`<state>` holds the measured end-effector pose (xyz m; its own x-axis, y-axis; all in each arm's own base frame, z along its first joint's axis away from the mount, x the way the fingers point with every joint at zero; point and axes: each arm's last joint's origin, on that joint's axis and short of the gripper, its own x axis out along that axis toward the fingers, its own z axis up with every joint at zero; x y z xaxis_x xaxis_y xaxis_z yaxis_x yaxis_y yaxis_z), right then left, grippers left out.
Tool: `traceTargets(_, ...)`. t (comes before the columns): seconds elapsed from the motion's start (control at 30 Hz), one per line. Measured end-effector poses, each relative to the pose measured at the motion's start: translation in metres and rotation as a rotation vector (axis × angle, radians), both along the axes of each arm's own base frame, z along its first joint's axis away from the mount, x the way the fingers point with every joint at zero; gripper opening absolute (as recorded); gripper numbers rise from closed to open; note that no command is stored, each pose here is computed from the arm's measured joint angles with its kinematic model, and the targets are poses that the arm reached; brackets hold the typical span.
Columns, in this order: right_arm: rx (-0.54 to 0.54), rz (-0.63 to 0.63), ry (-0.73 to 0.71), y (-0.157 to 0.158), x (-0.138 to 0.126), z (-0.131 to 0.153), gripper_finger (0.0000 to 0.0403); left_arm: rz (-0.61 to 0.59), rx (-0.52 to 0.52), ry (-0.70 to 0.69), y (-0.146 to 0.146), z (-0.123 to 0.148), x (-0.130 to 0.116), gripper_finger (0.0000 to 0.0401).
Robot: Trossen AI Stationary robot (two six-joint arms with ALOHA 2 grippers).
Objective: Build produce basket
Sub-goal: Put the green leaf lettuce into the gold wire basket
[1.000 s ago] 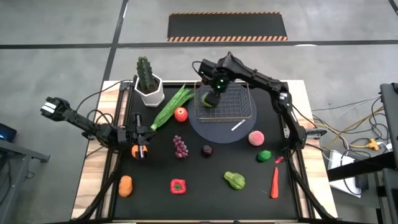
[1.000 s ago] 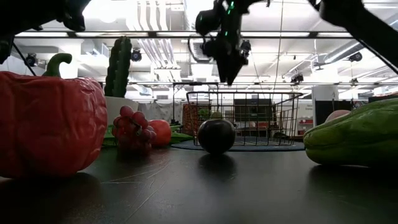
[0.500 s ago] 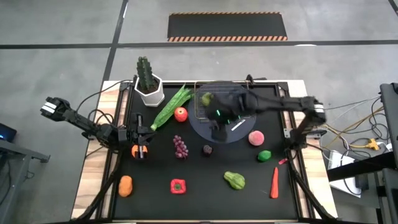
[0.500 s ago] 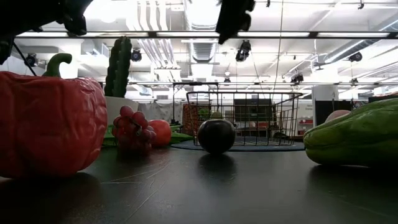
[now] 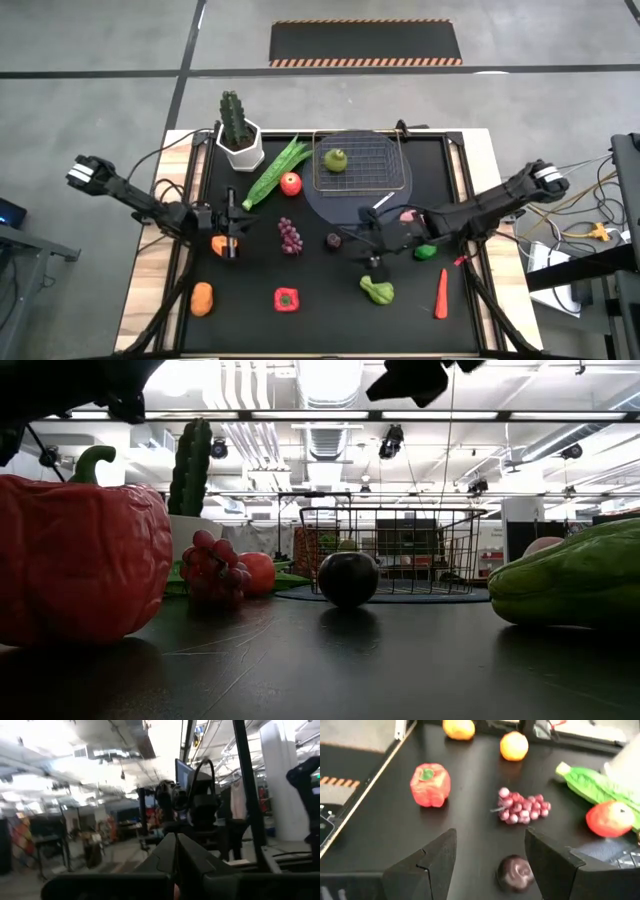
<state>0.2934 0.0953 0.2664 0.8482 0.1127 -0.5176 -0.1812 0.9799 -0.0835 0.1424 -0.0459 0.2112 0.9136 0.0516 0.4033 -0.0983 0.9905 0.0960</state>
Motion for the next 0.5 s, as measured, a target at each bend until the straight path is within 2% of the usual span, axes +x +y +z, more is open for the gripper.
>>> traceTargets(0.13, 0.013, 0.018, -0.054, 0.002, -0.008, -0.021, 0.0219, -0.044, -0.088, 0.034, -0.002, -0.005, 0.004, 0.0)
traceTargets(0.33, -0.029, 0.052, -0.115, 0.0, -0.015, -0.044, 0.0219, -0.088, -0.191, 0.079, -0.006, -0.01, 0.014, 0.0)
traceTargets(0.4, -0.034, 0.069, -0.147, 0.002, -0.018, -0.048, 0.0219, -0.081, -0.238, 0.085, -0.007, -0.008, 0.019, 0.0)
traceTargets(0.5, -0.043, 0.086, -0.161, 0.002, -0.023, -0.051, 0.0219, -0.022, -0.373, 0.082, -0.008, -0.004, 0.029, 0.0)
